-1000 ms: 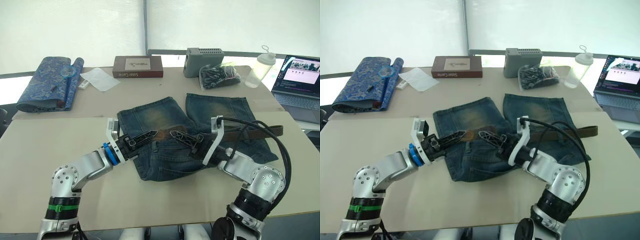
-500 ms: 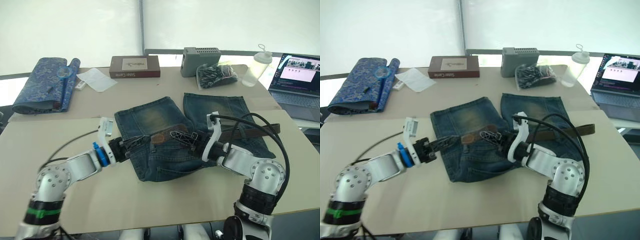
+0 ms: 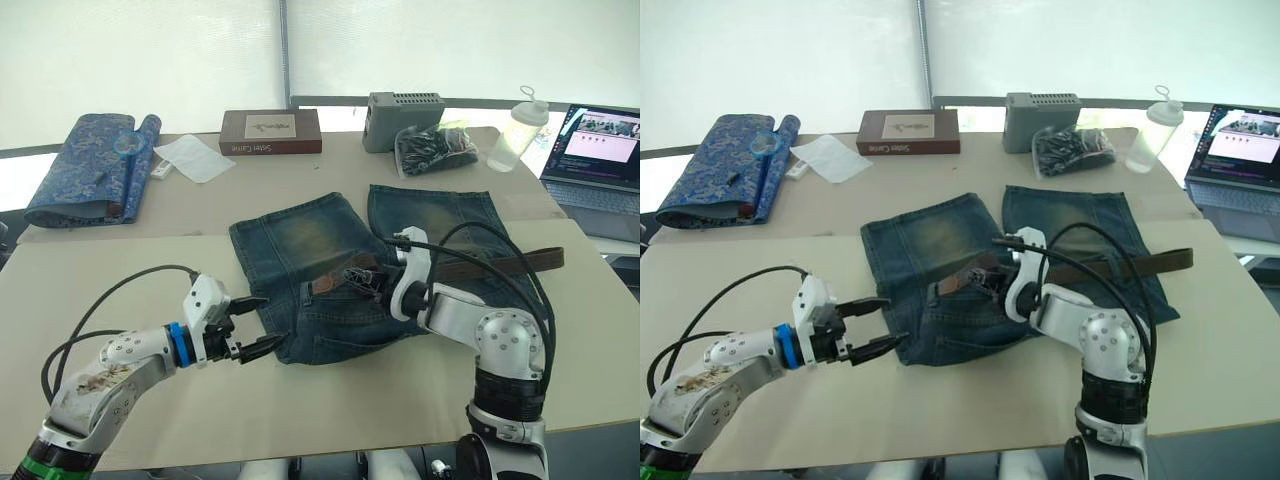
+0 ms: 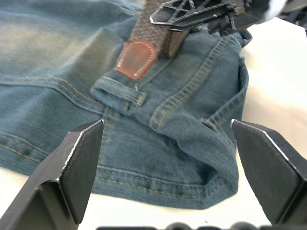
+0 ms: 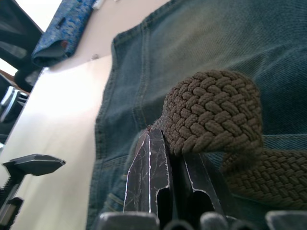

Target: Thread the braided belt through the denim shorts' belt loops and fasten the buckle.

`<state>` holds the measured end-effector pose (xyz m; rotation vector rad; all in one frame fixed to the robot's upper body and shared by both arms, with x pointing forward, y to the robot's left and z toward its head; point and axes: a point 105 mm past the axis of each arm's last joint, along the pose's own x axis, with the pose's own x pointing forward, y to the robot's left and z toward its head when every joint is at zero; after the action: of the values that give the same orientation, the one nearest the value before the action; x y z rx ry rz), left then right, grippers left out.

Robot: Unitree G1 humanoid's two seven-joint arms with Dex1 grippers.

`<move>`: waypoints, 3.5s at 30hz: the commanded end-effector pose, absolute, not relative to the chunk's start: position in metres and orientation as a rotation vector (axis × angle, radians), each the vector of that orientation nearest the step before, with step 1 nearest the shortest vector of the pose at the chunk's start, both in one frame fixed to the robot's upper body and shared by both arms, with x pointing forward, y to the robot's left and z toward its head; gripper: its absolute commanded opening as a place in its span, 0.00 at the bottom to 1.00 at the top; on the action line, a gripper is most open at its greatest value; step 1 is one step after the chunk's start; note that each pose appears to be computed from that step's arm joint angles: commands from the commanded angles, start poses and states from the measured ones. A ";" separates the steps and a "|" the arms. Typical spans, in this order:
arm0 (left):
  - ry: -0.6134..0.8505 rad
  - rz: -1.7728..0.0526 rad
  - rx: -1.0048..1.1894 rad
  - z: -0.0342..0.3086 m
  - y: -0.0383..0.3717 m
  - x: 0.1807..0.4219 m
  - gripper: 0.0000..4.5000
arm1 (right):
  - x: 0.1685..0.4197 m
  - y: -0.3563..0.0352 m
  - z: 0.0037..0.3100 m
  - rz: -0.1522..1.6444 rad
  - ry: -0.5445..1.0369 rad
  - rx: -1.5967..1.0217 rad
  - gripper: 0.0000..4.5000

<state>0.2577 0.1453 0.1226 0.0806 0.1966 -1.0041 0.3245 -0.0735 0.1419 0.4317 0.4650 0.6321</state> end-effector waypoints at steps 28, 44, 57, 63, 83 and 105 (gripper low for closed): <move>0.323 -0.729 -0.555 0.109 0.155 0.276 0.99 | 0.335 -0.022 0.107 0.657 0.610 0.643 0.00; 0.437 -0.546 -0.981 0.104 0.126 0.308 0.88 | 0.323 -0.014 0.111 0.732 0.657 0.732 0.00; 0.431 -0.532 -1.043 0.104 0.119 0.314 0.04 | 0.320 -0.013 0.111 0.748 0.665 0.722 0.00; 0.416 -0.523 -1.061 0.106 0.124 0.313 0.04 | 0.320 -0.016 0.113 0.761 0.638 0.655 0.00; 0.351 -0.451 -1.087 0.126 0.170 0.302 0.00 | 0.308 -0.058 0.081 0.857 0.486 -0.199 0.01; 0.269 -0.180 -0.995 0.133 0.296 0.268 0.00 | 0.299 -0.071 0.071 0.856 0.511 -0.156 0.01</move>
<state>0.2692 0.2774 0.1218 -1.0103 0.3424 -0.2205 0.3008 -0.0598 0.0857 -0.1580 0.4362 0.8984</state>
